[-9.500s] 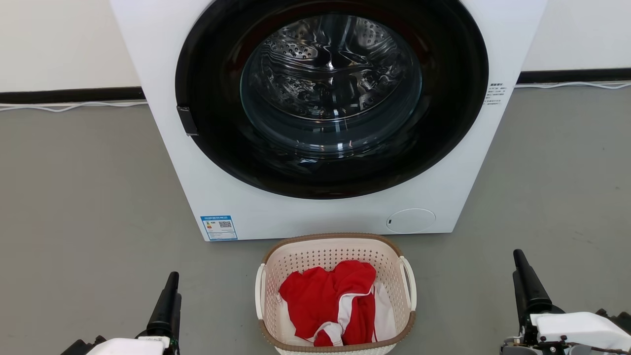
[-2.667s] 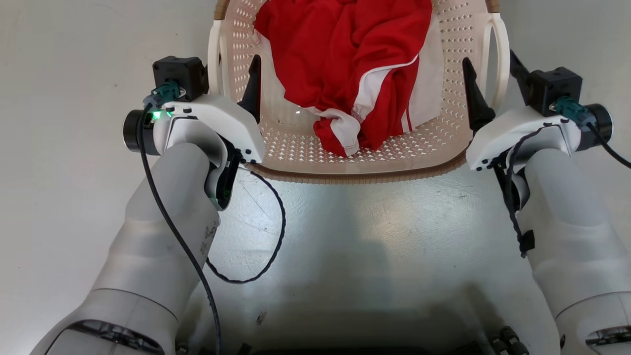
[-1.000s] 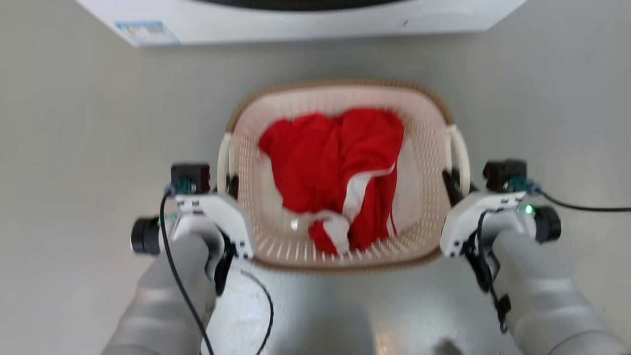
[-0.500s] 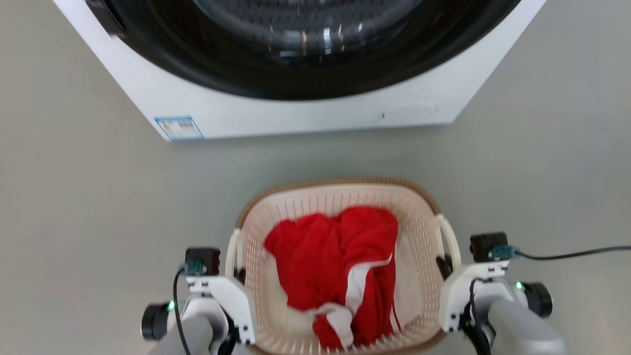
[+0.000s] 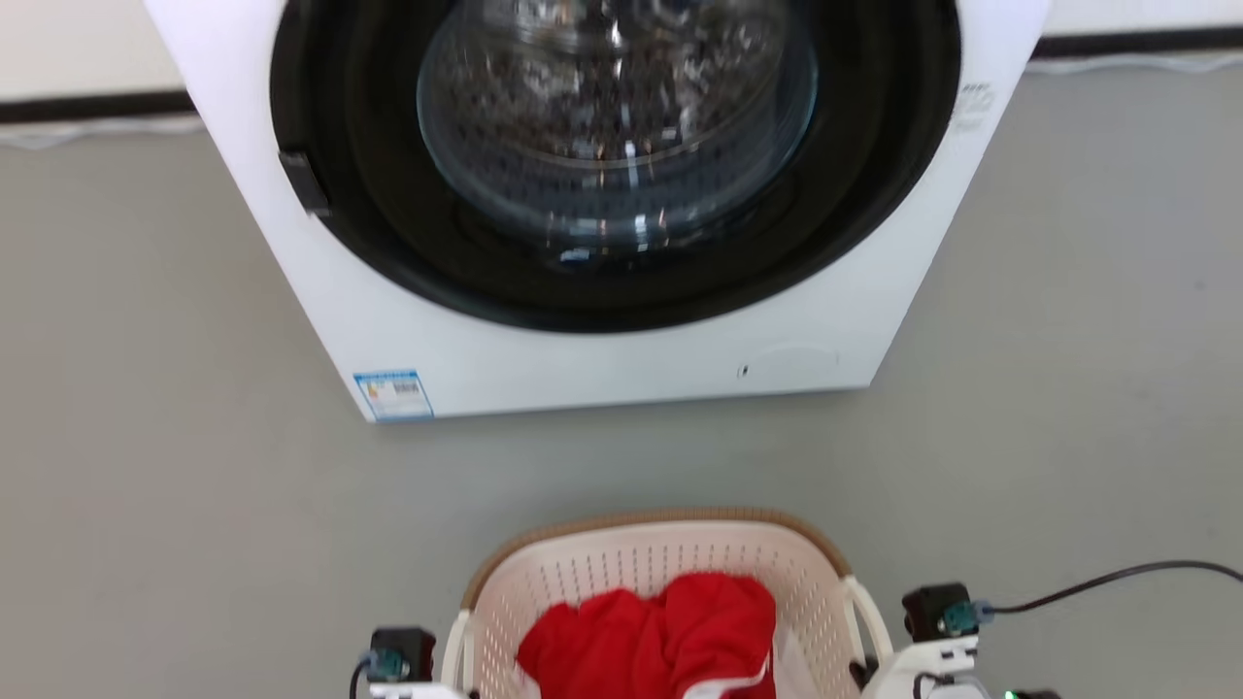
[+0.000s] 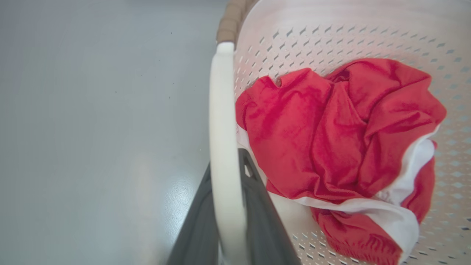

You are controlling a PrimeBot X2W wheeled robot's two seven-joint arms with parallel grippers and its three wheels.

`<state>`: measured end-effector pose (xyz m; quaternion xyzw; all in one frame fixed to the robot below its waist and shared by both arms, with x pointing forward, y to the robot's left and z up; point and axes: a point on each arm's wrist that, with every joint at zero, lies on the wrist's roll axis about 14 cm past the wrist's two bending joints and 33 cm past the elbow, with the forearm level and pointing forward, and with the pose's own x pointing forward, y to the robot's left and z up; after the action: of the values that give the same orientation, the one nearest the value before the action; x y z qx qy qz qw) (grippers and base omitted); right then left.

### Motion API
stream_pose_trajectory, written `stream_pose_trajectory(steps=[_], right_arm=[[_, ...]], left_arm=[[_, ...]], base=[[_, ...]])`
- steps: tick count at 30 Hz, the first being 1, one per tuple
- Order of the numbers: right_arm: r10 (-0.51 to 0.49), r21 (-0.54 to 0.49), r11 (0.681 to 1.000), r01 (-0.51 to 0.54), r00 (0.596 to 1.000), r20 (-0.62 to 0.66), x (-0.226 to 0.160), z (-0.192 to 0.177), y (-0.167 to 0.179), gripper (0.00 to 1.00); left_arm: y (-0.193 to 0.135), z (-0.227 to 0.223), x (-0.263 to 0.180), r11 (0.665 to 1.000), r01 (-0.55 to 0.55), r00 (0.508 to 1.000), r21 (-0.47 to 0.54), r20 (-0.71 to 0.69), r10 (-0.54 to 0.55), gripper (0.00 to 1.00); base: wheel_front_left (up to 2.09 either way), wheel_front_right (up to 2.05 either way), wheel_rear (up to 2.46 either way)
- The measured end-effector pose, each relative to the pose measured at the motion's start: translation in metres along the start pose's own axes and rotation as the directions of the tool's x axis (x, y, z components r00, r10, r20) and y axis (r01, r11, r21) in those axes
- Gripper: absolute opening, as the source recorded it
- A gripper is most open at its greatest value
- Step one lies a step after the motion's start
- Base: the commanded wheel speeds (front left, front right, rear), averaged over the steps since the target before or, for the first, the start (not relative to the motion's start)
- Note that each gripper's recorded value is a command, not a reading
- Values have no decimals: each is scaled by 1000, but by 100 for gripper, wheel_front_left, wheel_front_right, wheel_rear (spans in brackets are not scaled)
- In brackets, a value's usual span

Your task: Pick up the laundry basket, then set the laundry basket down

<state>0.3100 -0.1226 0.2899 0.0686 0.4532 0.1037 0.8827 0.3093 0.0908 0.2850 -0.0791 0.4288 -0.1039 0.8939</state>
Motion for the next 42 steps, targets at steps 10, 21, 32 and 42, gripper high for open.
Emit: stream_pose_trajectory(steps=[10,21,32,42], right_arm=[[3,12,1000,-2,1000,-16,-22,-22,4,0],[3,8,1000,-3,1000,-7,-26,-21,4,0],[5,8,1000,-5,1000,-14,-26,-23,5,0],[11,7,1000,-10,1000,-17,-25,-24,7,0]], left_arm=[[-8,-24,-21,1000,11,1000,0,-23,-11,0],[-11,-19,-23,1000,15,1000,-5,-2,-15,0],[-11,-21,-25,1000,13,1000,-13,-1,-13,0],[-9,-24,-26,1000,7,1000,-23,-6,-7,0]], base=[[0,0,0],[0,0,0],[0,0,0],[0,0,0]])
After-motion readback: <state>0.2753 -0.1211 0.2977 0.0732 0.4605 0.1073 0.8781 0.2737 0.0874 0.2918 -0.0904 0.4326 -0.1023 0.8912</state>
